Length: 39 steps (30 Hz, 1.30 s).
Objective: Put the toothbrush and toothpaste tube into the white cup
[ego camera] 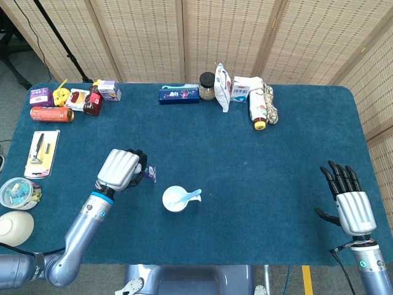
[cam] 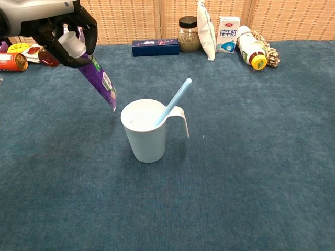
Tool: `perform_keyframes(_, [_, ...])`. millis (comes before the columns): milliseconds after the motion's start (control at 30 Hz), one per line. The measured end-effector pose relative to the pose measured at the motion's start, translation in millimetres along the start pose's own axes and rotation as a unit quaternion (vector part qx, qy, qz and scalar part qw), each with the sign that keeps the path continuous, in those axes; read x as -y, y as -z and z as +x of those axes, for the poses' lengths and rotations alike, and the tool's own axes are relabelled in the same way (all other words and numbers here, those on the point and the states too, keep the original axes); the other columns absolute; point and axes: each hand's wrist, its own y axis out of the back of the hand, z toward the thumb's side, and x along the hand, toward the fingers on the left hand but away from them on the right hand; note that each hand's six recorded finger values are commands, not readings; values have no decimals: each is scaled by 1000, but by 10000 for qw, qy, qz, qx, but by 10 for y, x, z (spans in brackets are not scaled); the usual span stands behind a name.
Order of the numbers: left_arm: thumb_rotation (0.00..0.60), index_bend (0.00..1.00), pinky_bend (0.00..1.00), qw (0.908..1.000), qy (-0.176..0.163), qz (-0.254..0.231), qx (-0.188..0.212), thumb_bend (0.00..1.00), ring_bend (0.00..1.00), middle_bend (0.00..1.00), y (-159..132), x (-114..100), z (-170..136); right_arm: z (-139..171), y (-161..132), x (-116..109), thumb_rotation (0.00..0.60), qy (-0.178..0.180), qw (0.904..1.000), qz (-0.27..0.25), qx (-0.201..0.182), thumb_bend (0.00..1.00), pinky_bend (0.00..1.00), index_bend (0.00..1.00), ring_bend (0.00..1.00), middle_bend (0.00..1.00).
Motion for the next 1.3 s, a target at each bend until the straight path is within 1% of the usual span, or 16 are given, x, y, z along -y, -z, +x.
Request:
perform_keyframes(167, [600, 637, 596, 9999, -106, 11, 114, 550, 495, 506, -96, -180, -114, -3, 3, -1, 600, 3, 10000, 2, 8, 0, 0, 9, 0, 0])
perform_keyframes(467, [600, 637, 596, 9988, -312, 44, 364, 546, 492, 506, -350, -577, -428, 8, -15, -10, 600, 23, 10000, -6, -5, 0, 0, 16, 0, 0])
perform_keyframes(533, [600, 638, 596, 9981, -411, 95, 438, 544, 492, 506, -405, -660, -478, 10, -12, -16, 600, 31, 10000, -8, 2, 0, 0, 18, 0, 0])
perform_keyframes(633, [600, 637, 596, 9967, -594, 173, 528, 541, 492, 506, -440, -723, -507, 10, -8, -27, 600, 46, 10000, -17, 10, 0, 0, 19, 0, 0])
perform_keyframes(700, [600, 637, 596, 9958, -672, 214, 591, 541, 492, 506, -467, -729, -533, 11, -8, -30, 600, 51, 10000, -21, 8, 0, 0, 21, 0, 0])
perform_keyframes(767, [600, 637, 596, 9956, -663, 231, 619, 541, 492, 506, -488, -699, -549, 13, -10, -32, 600, 53, 10000, -22, 2, 0, 0, 21, 0, 0])
perform_keyframes(1100, [600, 637, 596, 9965, -294, 207, 758, 541, 491, 506, -632, -486, -542, 10, 12, -49, 600, 77, 10000, -33, 32, 0, 0, 22, 0, 0])
perform_keyframes(1300, [600, 637, 596, 9970, -110, 221, 739, 540, 491, 505, -667, -409, -515, 7, 21, -54, 600, 82, 9999, -44, 41, 0, 0, 22, 0, 0])
